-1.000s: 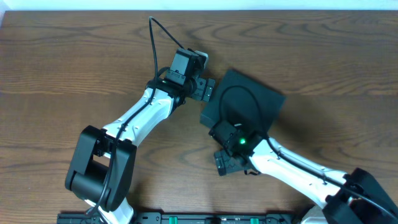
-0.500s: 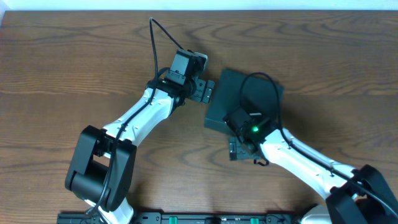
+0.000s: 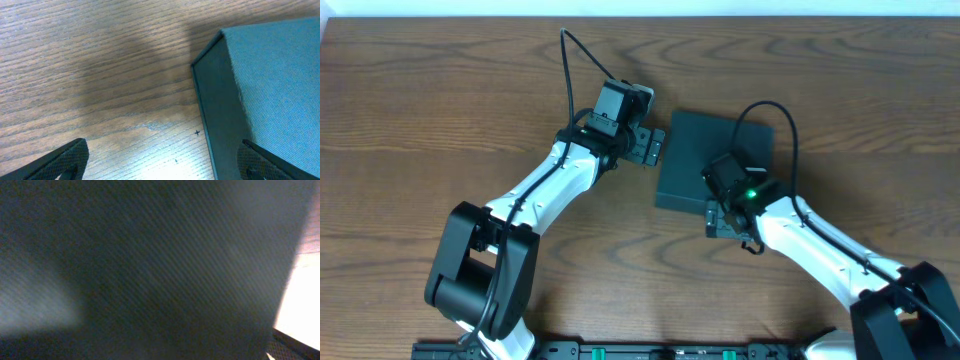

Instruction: Pack container

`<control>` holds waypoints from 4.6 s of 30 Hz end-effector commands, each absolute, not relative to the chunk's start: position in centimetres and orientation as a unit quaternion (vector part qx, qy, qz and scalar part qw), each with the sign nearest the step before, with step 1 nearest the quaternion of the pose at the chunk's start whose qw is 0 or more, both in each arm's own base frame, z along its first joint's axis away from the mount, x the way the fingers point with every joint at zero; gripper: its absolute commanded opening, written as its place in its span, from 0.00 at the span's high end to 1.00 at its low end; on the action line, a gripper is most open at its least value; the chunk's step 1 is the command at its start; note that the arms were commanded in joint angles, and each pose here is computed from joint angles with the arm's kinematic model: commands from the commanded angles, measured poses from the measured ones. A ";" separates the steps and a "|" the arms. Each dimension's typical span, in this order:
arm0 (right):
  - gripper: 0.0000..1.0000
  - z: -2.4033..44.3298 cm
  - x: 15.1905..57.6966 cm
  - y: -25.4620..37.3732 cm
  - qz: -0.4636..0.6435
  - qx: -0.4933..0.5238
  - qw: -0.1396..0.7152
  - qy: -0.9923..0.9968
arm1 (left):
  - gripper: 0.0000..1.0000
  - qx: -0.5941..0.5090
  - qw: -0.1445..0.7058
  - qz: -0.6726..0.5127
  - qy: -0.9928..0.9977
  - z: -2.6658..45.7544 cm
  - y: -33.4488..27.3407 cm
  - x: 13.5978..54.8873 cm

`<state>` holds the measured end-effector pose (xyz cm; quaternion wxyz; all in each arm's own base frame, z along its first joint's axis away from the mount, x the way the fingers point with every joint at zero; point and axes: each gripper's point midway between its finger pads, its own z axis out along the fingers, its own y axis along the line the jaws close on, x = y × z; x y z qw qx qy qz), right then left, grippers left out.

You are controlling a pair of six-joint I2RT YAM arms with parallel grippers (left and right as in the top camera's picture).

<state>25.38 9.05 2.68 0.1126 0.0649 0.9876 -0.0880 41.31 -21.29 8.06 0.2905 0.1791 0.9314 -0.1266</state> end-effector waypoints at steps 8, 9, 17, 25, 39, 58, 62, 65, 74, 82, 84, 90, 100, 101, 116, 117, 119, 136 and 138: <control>0.01 3.0 26.5 5.5 -0.130 0.109 0.128 0.977 | 0.05 0.181 0.298 -0.131 0.928 8.7 -21.7 42.0; 0.01 3.0 26.5 5.5 -0.130 0.108 0.128 0.977 | 0.05 0.181 0.298 -0.131 0.928 8.7 -21.7 42.0; 0.01 5.6 26.9 6.9 -0.113 0.086 0.177 0.974 | 0.05 0.179 0.321 -0.132 0.921 10.3 -21.6 42.5; 0.01 13.2 25.6 6.9 -0.059 0.055 0.271 0.959 | 0.05 0.176 0.402 -0.093 0.894 18.4 -19.3 41.9; 0.01 22.6 19.3 5.5 0.045 -0.016 0.424 0.904 | 0.05 0.225 0.381 -0.057 0.895 27.0 -12.1 27.1; 0.01 23.4 15.6 7.4 0.145 -0.056 0.425 0.892 | 0.05 0.139 0.434 -0.139 0.879 24.6 -8.8 17.8; 0.01 23.1 15.1 7.9 0.162 -0.059 0.411 0.895 | 0.05 0.136 0.434 -0.140 0.880 24.6 -8.8 17.9; 0.01 23.1 15.1 7.9 0.162 -0.059 0.411 0.895 | 0.05 0.138 0.414 -0.134 0.890 23.7 -8.5 17.2; 0.01 23.1 15.1 7.9 0.162 -0.059 0.410 0.895 | 0.05 0.142 0.345 -0.114 0.921 20.9 -7.4 14.9; 0.01 23.3 15.3 7.0 0.155 -0.036 0.420 0.893 | 0.05 0.142 0.323 -0.108 0.929 20.1 -7.0 14.0; 0.01 23.4 15.4 5.7 0.138 -0.009 0.431 0.892 | 0.05 0.143 0.323 -0.108 0.929 20.1 -7.0 14.0; 0.01 21.8 14.7 3.1 0.081 -0.021 0.450 0.889 | 0.05 0.143 0.323 -0.108 0.929 20.1 -7.0 14.0; 0.01 17.3 14.9 1.4 0.050 0.007 0.482 0.875 | 0.05 0.143 0.323 -0.108 0.929 20.1 -7.0 14.0; 0.01 16.6 15.0 1.5 0.050 0.008 0.478 0.877 | 0.05 0.142 0.323 -0.108 0.929 20.1 -7.0 14.0; 0.01 9.3 15.2 1.6 0.044 0.008 0.403 0.914 | 0.04 0.143 0.323 -0.108 0.929 20.1 -7.0 14.0; 0.01 8.9 15.1 1.6 0.043 0.007 0.397 0.917 | 0.05 0.143 0.323 -0.108 0.929 20.1 -7.0 14.0; 0.01 8.9 15.1 1.6 0.042 0.008 0.397 0.917 | 0.05 0.143 0.323 -0.108 0.929 20.1 -7.0 14.0; 0.01 8.9 15.1 1.5 0.041 0.009 0.399 0.916 | 0.05 0.142 0.323 -0.108 0.929 20.1 -7.0 14.0; 0.01 8.9 15.1 1.5 0.041 0.009 0.399 0.916 | 0.05 0.143 0.323 -0.108 0.929 20.1 -7.0 14.0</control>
